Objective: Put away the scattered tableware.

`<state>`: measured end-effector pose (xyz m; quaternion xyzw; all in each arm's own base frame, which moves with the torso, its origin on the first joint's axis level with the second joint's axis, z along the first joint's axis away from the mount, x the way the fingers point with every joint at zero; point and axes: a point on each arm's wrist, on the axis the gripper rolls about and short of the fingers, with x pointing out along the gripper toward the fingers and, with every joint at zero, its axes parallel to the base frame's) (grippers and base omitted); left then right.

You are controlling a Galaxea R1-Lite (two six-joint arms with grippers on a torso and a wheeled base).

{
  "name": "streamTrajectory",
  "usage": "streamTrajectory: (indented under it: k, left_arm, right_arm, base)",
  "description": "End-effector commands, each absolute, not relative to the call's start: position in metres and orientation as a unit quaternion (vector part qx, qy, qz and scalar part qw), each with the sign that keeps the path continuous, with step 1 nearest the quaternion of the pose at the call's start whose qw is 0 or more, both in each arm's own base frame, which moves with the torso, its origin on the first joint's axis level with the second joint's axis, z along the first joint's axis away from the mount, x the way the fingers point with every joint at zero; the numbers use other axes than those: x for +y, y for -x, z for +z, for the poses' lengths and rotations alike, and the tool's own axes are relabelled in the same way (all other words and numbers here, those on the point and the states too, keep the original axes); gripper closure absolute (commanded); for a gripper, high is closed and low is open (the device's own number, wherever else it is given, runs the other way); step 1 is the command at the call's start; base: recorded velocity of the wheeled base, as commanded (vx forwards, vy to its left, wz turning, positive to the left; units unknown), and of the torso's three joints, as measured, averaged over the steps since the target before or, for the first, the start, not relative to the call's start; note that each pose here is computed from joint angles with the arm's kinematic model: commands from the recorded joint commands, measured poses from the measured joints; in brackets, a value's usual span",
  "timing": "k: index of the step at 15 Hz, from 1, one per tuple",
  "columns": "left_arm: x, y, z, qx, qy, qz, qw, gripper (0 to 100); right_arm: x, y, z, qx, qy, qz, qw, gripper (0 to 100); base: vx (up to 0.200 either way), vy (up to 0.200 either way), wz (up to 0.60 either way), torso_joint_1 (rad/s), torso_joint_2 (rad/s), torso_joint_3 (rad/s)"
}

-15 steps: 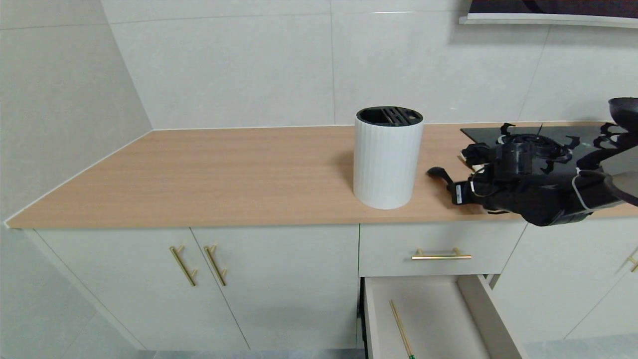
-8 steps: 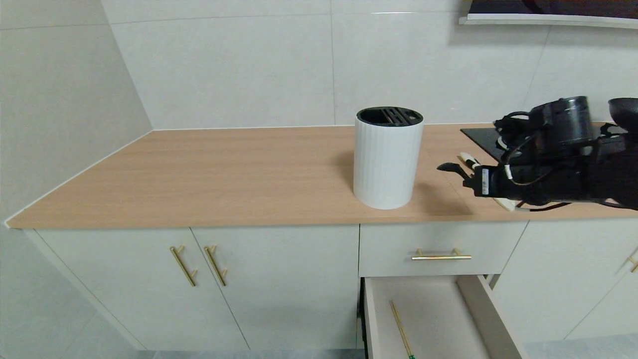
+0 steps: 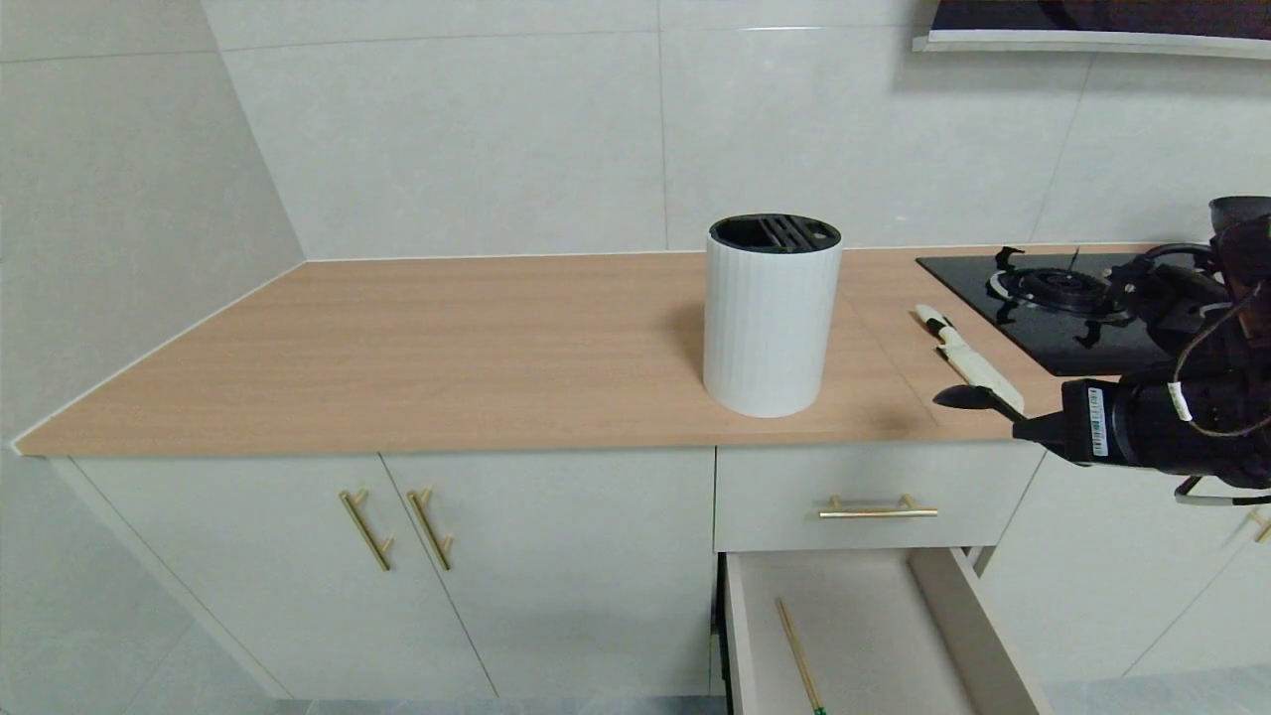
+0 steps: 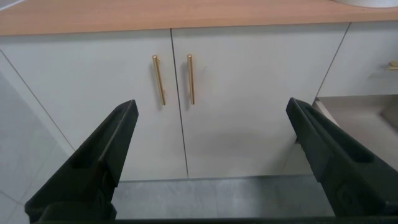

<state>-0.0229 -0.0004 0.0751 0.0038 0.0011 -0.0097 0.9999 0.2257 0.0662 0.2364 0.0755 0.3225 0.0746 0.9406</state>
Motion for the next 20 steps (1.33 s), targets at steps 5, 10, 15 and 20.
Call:
streamTrajectory:
  k: [5,10,15,20]
  left_arm:
    - [0.0,0.023,0.075,0.001,-0.004,-0.01,1.0,0]
    - [0.0,0.023,0.075,0.001,-0.004,-0.009,1.0,0]
    - [0.0,0.023,0.075,0.001,-0.004,-0.009,1.0,0]
    - [0.0,0.023,0.075,0.001,-0.004,-0.01,1.0,0]
  right_arm:
    - [0.068,-0.233,0.211,0.355,-0.056,0.072,0.93,100]
    - [0.072,-0.244,0.196,0.368,-0.05,0.069,0.926,100]
    - [0.072,-0.246,0.188,0.377,-0.037,0.071,0.923,100]
    - [0.073,-0.247,0.184,0.383,-0.034,0.071,0.921,100]
  base:
    - [0.0,0.0,0.0,0.0,0.0,0.0]
    - [0.0,0.0,0.0,0.0,0.0,0.0]
    - [0.0,0.0,0.0,-0.105,0.26,0.152]
    - [0.0,0.0,0.0,-0.188,0.48,0.283]
